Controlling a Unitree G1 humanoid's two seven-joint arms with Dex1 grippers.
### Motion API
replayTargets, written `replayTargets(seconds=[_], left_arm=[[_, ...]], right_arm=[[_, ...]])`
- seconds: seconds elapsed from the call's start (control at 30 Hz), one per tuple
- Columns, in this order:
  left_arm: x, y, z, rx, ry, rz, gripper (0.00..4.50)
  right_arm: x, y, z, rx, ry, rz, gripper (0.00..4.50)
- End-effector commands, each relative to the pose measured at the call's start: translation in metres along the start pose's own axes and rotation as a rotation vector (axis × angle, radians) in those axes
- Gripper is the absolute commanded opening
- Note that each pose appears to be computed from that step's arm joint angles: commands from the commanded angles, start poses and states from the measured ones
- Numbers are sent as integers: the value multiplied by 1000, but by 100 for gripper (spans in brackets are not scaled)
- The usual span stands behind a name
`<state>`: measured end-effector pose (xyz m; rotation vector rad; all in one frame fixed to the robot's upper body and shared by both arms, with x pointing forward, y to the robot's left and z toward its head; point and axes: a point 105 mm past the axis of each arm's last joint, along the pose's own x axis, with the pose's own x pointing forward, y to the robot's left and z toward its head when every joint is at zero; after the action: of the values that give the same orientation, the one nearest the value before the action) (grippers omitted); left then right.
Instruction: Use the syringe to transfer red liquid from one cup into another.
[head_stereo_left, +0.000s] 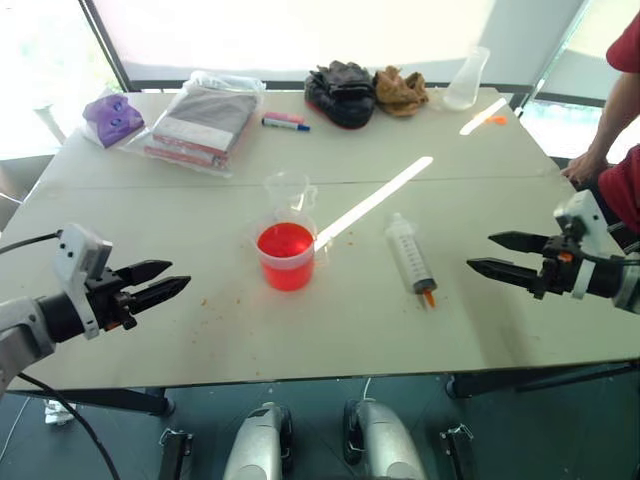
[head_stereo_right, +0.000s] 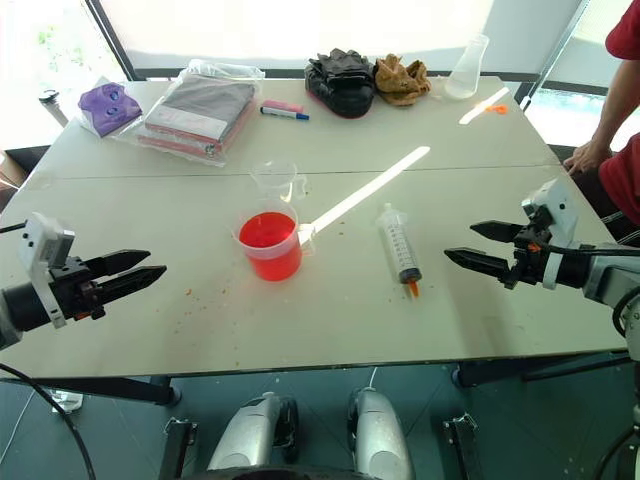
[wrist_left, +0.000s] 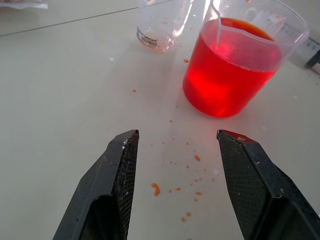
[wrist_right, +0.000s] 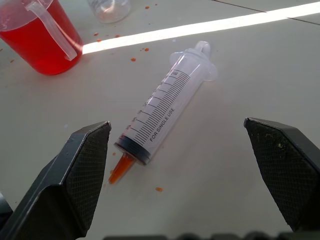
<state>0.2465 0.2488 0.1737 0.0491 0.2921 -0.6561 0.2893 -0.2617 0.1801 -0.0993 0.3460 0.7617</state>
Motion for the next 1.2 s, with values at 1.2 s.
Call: replayTargets(seconds=[1.2], left_arm=[[3, -1, 83, 279, -75, -164, 258]], right_arm=[[60, 3, 82, 295, 302, -26, 446]])
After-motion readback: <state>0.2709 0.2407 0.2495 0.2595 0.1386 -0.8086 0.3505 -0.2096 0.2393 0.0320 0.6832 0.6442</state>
